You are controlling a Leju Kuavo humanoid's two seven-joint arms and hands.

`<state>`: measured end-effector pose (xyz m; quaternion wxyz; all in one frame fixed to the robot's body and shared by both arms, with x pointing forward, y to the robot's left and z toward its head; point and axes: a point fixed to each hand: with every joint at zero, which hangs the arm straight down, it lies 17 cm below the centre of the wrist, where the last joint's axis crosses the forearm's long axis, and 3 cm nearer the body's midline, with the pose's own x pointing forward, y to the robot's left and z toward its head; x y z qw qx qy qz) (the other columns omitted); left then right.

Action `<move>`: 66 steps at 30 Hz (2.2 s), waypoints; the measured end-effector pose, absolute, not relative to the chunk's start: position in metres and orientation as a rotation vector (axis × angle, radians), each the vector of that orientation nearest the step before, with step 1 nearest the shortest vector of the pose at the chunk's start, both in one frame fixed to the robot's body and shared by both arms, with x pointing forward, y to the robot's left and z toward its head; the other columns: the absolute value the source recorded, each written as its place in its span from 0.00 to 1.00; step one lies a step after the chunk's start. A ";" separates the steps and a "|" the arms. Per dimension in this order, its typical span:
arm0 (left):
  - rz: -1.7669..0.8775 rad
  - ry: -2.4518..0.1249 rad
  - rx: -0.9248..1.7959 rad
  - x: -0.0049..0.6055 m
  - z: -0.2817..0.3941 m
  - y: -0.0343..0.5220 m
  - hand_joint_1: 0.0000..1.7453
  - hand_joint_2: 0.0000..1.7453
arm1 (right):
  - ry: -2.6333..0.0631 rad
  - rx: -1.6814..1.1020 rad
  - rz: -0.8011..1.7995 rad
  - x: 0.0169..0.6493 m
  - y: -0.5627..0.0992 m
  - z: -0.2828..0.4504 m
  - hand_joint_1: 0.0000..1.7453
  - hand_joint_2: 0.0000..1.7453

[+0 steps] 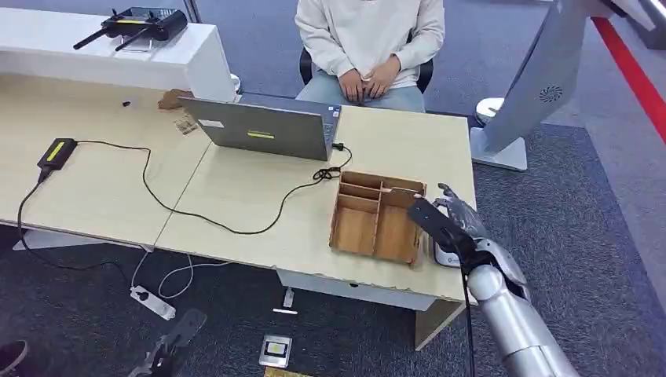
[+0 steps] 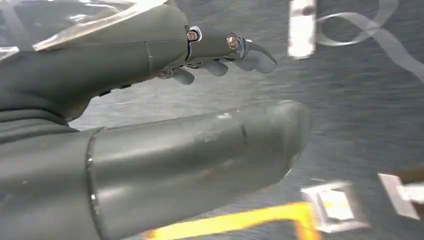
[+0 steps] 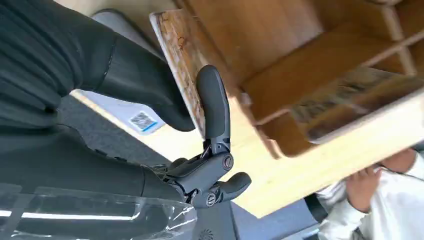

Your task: Pass the card to the sensor for recognition and then transmit it.

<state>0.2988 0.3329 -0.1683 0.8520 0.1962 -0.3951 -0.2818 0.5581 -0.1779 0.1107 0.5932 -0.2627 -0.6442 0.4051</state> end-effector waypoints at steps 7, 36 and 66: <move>-0.587 -0.880 0.426 0.324 -0.160 0.324 0.00 0.00 | -1.492 -0.620 0.930 0.568 -0.187 0.114 1.00 1.00; -0.530 -0.841 0.431 0.321 -0.171 0.320 0.00 0.00 | -1.419 -0.716 0.831 0.589 -0.251 0.111 1.00 1.00; -0.481 -0.808 0.383 0.327 -0.176 0.317 0.00 0.00 | -1.292 -0.532 1.075 0.569 -0.190 0.067 1.00 1.00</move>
